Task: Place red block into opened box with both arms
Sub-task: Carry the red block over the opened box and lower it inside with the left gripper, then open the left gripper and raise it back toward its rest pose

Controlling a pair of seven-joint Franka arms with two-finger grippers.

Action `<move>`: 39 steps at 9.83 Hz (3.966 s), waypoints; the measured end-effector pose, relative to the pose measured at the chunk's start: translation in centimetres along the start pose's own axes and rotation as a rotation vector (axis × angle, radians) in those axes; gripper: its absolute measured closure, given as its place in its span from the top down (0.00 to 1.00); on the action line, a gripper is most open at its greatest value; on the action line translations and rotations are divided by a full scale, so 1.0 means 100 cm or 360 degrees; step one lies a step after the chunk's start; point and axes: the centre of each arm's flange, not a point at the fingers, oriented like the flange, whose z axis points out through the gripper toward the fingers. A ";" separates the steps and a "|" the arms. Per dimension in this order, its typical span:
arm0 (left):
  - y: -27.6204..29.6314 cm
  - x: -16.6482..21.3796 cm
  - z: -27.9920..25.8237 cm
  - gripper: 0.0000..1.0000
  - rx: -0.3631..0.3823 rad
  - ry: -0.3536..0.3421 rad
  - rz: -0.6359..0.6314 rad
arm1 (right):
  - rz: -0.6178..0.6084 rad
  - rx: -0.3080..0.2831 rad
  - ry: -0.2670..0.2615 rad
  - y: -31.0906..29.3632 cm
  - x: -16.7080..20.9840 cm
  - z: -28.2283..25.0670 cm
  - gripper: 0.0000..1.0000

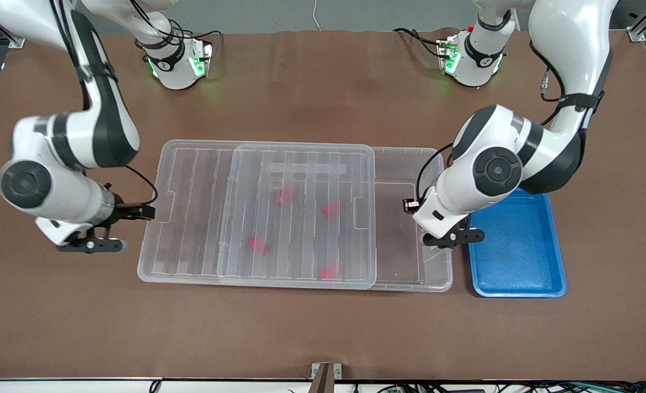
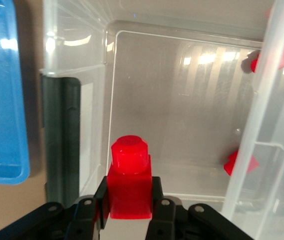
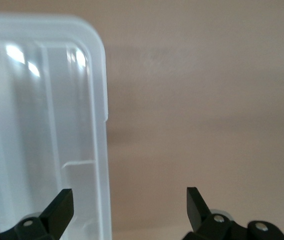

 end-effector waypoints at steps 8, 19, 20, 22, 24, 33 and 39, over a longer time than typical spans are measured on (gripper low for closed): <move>0.021 -0.013 0.121 0.35 0.0025 0.0030 0.0144 | 0.0405 0.0220 0.0049 0.171 -0.120 -0.168 1.00; 0.015 -0.006 0.183 0.74 0.0026 -0.0026 0.0168 | 0.0355 0.0187 0.0056 0.169 -0.103 -0.153 1.00; 0.016 -0.006 0.183 0.90 0.0030 -0.0019 0.0174 | 0.0355 0.0187 0.0056 0.169 -0.103 -0.154 1.00; 0.016 -0.005 0.180 1.00 0.0026 -0.0008 0.0175 | 0.0352 0.0187 0.0056 0.168 -0.103 -0.154 1.00; 0.019 -0.004 0.177 1.00 0.0019 0.0002 0.0178 | 0.0342 0.0186 0.0047 0.166 -0.103 -0.153 1.00; 0.022 -0.013 0.008 1.00 0.0097 0.0249 0.0172 | 0.0160 0.0199 -0.0004 0.164 -0.102 -0.139 0.83; -0.053 -0.040 -0.225 1.00 0.0206 0.0492 0.0090 | -0.0179 0.0228 -0.0216 0.122 -0.023 0.039 0.01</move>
